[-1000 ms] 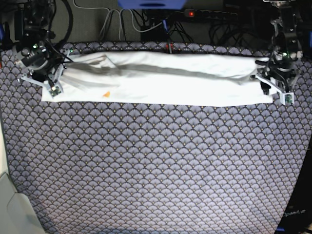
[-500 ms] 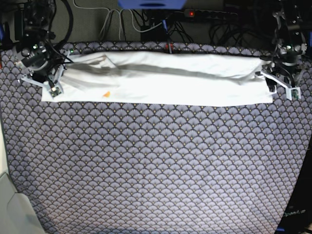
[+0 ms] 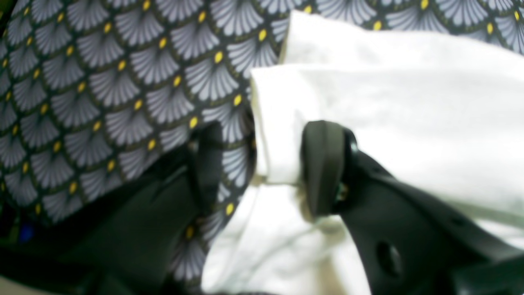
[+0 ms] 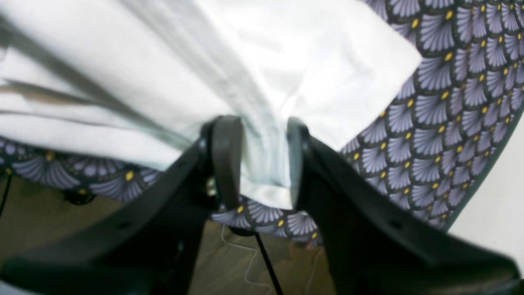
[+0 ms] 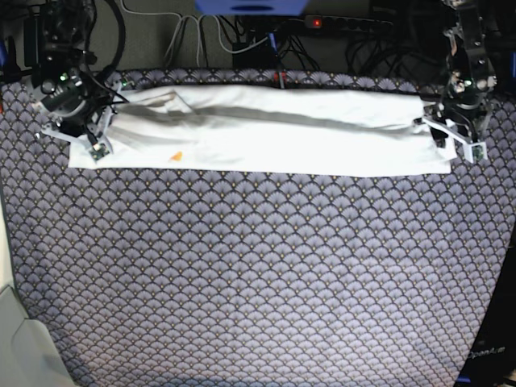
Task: Fold the T-shirt properly
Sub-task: 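Grasp the strip's other end with the left gripper and tighten both holds, then fold the strip end with the left gripper toward the middle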
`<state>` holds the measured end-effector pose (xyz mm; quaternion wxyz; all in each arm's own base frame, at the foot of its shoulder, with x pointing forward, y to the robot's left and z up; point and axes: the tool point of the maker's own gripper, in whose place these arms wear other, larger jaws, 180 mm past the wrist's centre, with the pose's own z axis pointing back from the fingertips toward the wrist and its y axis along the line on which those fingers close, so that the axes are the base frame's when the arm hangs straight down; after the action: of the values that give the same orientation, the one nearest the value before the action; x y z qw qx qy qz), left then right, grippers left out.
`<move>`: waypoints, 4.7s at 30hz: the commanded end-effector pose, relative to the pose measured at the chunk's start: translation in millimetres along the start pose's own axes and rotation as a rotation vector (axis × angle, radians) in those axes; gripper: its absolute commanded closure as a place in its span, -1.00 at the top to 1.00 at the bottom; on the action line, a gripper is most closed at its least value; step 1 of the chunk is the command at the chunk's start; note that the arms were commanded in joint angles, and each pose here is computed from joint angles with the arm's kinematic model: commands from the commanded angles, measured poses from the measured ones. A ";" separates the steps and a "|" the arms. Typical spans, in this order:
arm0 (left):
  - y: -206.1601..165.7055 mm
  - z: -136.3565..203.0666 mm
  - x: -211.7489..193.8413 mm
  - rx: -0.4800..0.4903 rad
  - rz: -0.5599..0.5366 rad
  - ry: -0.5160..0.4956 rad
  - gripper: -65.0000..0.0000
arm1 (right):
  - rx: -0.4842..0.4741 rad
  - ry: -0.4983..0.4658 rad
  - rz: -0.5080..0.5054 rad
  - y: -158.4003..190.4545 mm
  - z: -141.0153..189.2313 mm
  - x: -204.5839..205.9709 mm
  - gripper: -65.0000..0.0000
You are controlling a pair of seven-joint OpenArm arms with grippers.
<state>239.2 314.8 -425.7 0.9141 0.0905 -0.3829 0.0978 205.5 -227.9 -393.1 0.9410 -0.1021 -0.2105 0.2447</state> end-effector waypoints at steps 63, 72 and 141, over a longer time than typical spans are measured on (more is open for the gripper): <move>-4.1 -1.2 -38.3 -0.018 -0.031 0.106 0.59 | -0.027 -0.018 0.004 -8.5 3.7 5.5 -0.39; -3.5 -3.9 -52.8 -0.018 -0.026 0.143 0.25 | -0.028 -0.019 0.004 -8.8 3.8 6.1 -0.39; -356.1 127.7 17.9 -0.817 -0.090 0.076 -0.42 | -0.031 -0.016 0.010 -10.1 4.0 5.1 -0.15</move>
<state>247.1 -53.6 -368.6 0.9012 -0.2583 -0.3337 -0.0986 206.4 -230.3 -392.2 0.9403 -0.1076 -0.2090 0.2462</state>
